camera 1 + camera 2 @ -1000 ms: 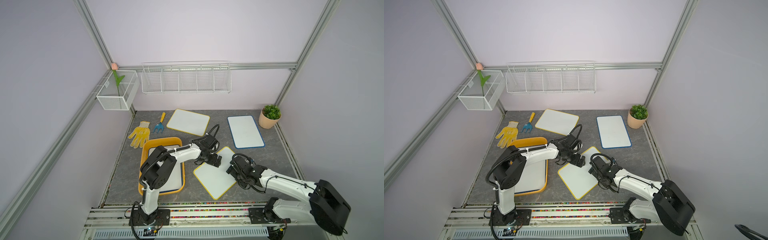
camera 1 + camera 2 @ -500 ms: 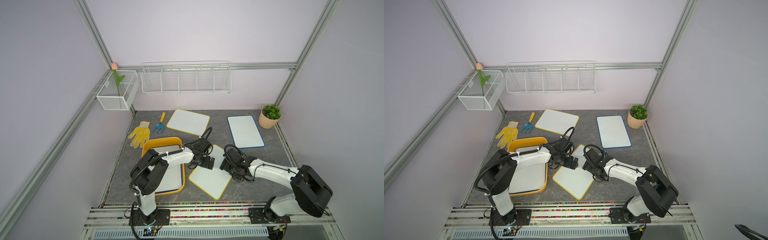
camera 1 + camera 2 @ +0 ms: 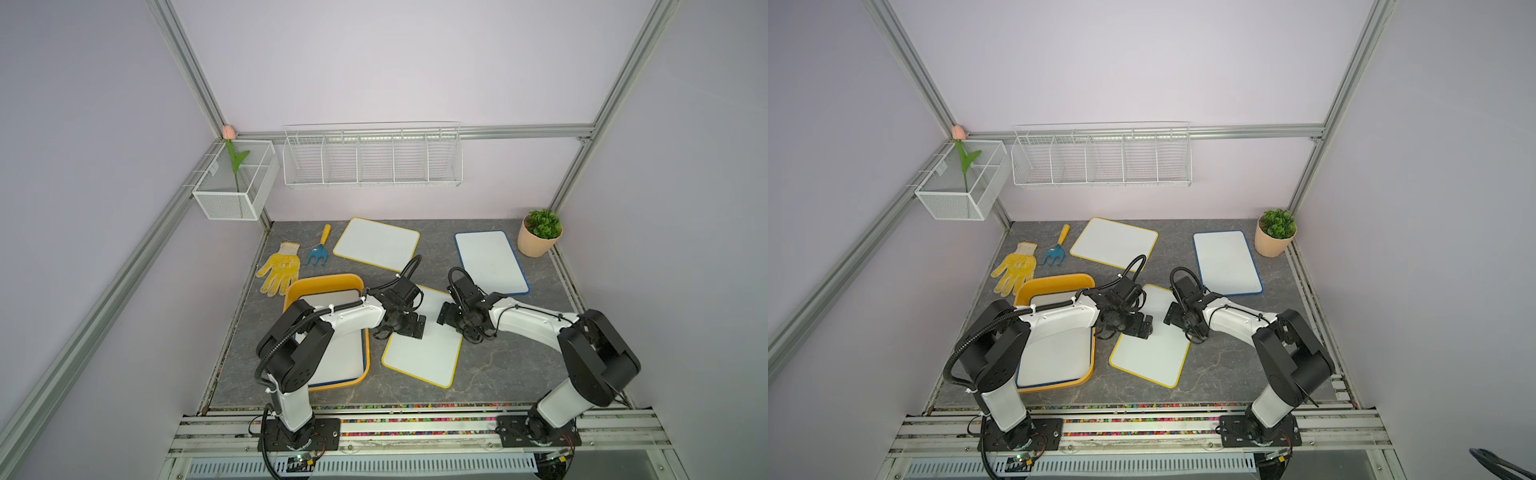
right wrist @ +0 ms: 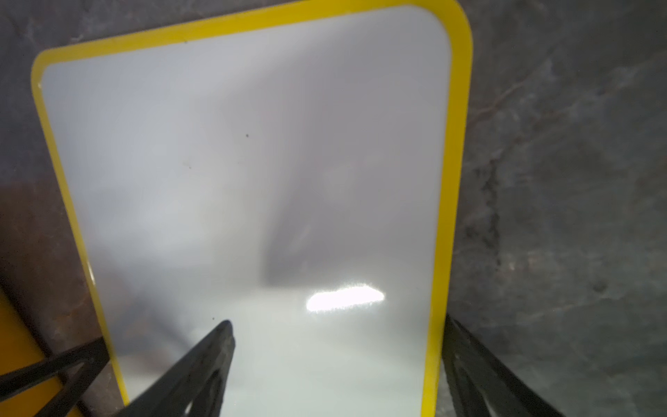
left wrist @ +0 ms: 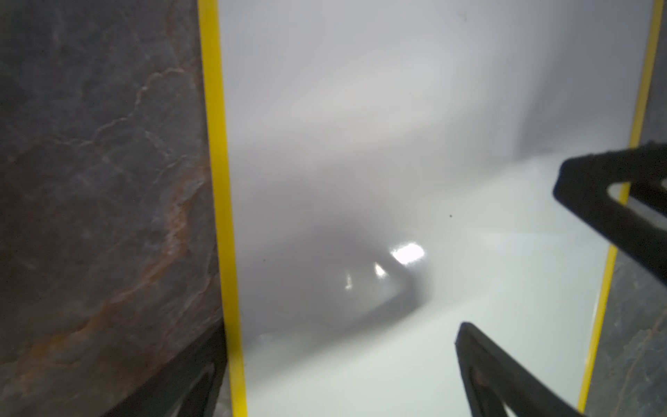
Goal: Put the whiteboard into the storage box
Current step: Move the whiteboard to the center of the board.
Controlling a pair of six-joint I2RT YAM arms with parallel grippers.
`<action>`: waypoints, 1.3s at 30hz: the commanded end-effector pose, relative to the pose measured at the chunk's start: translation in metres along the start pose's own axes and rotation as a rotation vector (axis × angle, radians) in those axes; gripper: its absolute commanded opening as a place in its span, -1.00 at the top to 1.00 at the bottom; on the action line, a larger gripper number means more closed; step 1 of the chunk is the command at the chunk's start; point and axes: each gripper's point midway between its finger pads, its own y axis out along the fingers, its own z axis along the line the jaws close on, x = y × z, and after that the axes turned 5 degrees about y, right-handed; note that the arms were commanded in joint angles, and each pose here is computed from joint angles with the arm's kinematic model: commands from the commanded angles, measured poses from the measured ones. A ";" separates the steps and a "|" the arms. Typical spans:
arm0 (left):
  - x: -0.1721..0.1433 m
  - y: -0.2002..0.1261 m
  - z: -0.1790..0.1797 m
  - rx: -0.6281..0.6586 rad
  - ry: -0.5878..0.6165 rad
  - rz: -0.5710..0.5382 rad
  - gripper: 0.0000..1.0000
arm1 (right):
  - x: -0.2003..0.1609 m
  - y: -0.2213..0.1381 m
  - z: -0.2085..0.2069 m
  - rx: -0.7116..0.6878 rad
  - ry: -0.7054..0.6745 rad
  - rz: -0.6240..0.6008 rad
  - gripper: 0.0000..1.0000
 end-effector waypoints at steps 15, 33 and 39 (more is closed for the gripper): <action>-0.006 0.008 -0.052 -0.157 0.024 0.055 -0.96 | 0.029 0.008 0.080 0.279 -0.135 0.018 -0.79; 0.042 -0.011 -0.014 -0.043 -0.135 -0.120 -0.98 | 0.073 -0.034 0.066 0.253 -0.352 -0.157 -0.79; 0.050 -0.012 -0.009 -0.029 -0.231 -0.174 -0.98 | 0.073 -0.046 0.047 0.223 -0.384 -0.226 -0.79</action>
